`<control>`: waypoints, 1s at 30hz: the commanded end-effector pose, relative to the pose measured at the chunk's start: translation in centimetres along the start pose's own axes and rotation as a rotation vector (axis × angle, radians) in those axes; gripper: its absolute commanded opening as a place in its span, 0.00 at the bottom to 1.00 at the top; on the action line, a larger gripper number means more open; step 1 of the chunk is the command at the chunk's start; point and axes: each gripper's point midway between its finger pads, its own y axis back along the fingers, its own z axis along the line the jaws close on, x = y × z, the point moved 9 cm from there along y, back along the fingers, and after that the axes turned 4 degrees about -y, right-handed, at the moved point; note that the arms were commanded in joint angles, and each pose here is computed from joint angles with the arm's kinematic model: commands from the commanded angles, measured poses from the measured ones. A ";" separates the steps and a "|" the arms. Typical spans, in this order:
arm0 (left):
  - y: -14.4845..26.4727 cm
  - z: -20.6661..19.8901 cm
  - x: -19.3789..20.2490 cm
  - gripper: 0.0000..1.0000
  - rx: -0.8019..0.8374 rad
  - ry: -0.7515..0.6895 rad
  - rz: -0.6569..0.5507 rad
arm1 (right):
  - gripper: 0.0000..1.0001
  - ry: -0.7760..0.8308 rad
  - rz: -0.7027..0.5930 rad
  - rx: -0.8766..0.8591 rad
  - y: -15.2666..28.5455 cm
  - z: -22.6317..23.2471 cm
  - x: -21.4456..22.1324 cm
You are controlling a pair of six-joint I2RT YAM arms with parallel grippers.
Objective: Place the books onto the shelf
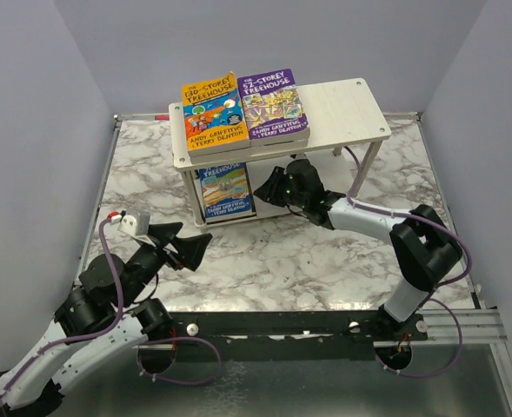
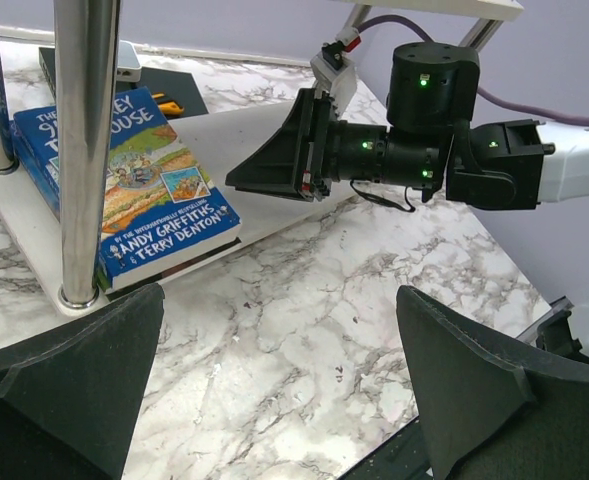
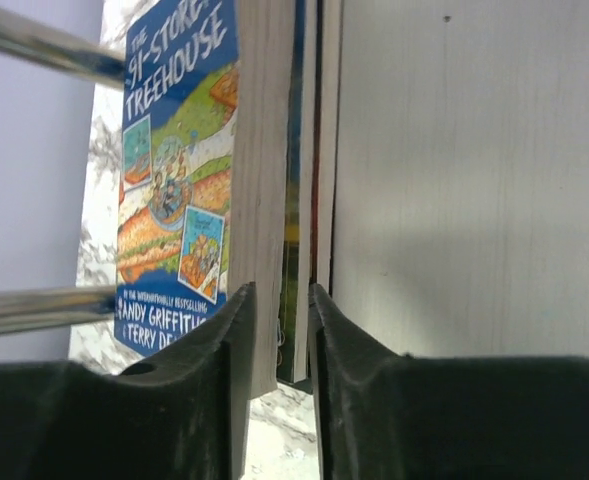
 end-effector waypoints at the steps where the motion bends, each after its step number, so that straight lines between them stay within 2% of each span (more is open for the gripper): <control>1: 0.1 0.2 -0.2 0.99 -0.003 -0.007 -0.024 | 0.24 -0.011 -0.059 0.108 -0.9 -0.9 -0.4; 5: 0.2 0.2 -0.2 0.99 -0.004 -0.007 -0.025 | 0.02 0.000 -0.054 0.123 -1.8 -1.1 -0.4; 6: 0.2 0.2 -0.2 0.99 -0.004 -0.008 -0.026 | 0.01 0.005 -0.046 0.125 -2.1 -1.2 -0.3; 17: 0.2 0.2 -0.2 0.99 -0.007 -0.007 -0.027 | 0.01 0.035 0.031 0.103 -4.4 -1.3 1.0; 30: 0.0 0.2 -0.1 0.99 -0.011 -0.008 -0.020 | 0.01 0.094 0.009 0.130 -4.0 -0.7 1.5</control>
